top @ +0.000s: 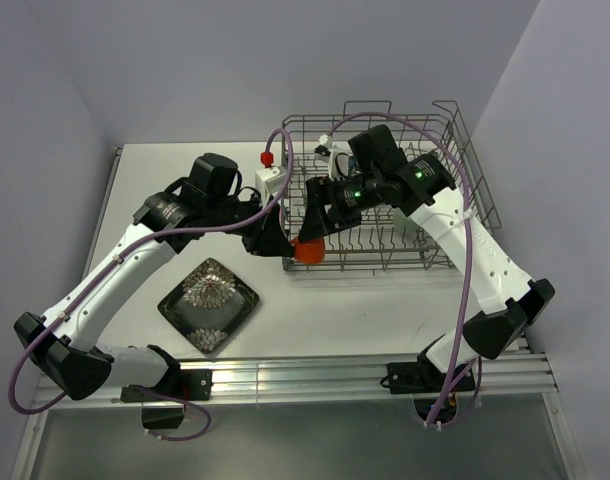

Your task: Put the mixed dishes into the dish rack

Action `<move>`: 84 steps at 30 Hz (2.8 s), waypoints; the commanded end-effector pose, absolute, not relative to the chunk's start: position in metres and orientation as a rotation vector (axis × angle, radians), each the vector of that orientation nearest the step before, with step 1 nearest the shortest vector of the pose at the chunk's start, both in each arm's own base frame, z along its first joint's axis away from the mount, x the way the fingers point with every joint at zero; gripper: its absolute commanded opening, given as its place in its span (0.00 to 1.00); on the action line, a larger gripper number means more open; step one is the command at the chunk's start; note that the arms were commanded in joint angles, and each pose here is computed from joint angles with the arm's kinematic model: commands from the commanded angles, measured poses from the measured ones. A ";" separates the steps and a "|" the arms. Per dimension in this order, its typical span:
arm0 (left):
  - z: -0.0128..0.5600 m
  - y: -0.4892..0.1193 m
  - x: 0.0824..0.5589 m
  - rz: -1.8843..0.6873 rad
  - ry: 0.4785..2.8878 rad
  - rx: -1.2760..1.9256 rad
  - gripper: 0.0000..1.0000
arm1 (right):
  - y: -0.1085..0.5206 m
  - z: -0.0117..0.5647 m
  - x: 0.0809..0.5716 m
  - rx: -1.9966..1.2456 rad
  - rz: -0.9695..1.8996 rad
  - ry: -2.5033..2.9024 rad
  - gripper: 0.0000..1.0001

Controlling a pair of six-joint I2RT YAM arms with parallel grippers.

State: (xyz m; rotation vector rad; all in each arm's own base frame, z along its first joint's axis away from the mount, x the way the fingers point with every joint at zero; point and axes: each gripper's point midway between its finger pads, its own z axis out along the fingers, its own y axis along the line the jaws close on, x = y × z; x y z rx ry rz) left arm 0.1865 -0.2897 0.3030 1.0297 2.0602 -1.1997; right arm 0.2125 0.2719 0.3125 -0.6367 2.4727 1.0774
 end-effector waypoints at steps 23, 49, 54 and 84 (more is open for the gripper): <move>0.325 -0.293 0.176 -1.252 1.936 1.096 0.00 | 0.277 0.329 0.176 -0.801 1.266 2.337 0.74; 0.323 -0.291 0.178 -1.237 1.956 1.068 0.00 | 0.284 0.316 0.166 -0.841 1.295 2.361 0.00; 0.320 -0.290 0.181 -1.216 1.980 1.046 0.16 | 0.283 0.322 0.170 -0.820 1.270 2.331 0.00; 0.311 -0.285 0.184 -1.174 2.012 1.024 0.78 | 0.280 0.319 0.185 -0.762 1.173 2.335 0.00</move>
